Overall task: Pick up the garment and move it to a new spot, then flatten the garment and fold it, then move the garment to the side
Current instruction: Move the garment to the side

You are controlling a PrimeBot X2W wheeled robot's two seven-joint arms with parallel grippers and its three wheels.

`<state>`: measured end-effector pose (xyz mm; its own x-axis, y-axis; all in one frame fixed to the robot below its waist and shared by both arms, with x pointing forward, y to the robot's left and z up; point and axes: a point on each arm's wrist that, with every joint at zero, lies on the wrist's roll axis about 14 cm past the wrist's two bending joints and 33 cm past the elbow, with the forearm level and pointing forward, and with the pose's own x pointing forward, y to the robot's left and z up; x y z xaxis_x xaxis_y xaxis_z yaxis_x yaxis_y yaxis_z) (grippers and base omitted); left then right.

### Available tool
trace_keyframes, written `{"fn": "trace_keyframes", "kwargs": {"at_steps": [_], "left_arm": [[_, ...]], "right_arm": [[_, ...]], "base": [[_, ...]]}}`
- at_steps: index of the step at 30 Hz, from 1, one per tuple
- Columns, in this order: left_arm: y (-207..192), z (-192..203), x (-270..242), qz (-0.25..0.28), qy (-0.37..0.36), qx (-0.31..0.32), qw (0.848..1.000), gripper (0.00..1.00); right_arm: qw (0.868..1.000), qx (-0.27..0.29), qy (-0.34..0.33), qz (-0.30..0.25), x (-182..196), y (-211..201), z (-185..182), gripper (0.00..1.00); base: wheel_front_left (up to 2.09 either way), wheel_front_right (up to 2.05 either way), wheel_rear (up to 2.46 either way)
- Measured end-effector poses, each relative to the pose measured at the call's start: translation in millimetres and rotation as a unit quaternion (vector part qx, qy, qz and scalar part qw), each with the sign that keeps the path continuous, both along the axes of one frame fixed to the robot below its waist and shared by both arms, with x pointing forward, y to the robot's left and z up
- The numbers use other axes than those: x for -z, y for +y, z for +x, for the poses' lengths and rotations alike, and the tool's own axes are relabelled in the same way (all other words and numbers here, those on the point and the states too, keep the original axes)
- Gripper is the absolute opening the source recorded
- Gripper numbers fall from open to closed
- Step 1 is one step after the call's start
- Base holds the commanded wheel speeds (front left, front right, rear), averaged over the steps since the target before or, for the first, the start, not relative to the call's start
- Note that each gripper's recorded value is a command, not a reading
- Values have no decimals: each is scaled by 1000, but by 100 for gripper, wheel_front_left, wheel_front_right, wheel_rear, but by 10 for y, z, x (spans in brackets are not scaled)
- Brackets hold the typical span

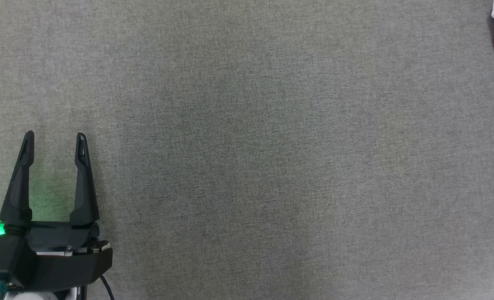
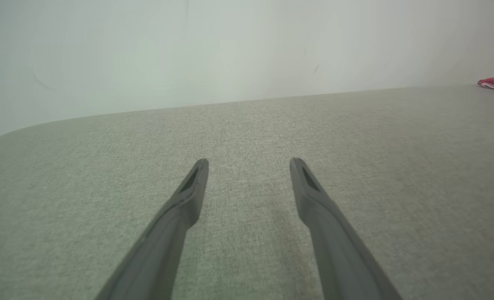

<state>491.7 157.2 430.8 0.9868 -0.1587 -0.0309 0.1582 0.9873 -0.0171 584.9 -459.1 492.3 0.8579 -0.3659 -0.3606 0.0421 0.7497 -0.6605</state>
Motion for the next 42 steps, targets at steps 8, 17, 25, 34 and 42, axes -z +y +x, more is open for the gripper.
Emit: {"fn": "trace_keyframes", "kwargs": {"at_steps": [8,17,25,34,42], "left_arm": [[41,-77,-83,-4,-4,-13,1000,100],[203,-460,-226,-10,6,-48,999,100],[276,-897,-481,-12,-6,-61,998,100],[309,-1193,-744,-10,-34,-65,997,100],[403,-1411,-886,-15,-54,-83,995,100]], "right_arm": [[994,-42,-105,4,-547,220,129,100],[959,-156,-224,73,-1067,1133,-3,100],[921,-201,-288,172,-1215,1746,-640,100],[900,-197,-304,243,-1104,2067,-1261,100],[885,-173,-318,294,-921,2251,-1772,100]], "base": [[0,0,0],[0,0,0],[0,0,0],[0,0,0],[0,0,0]]}}
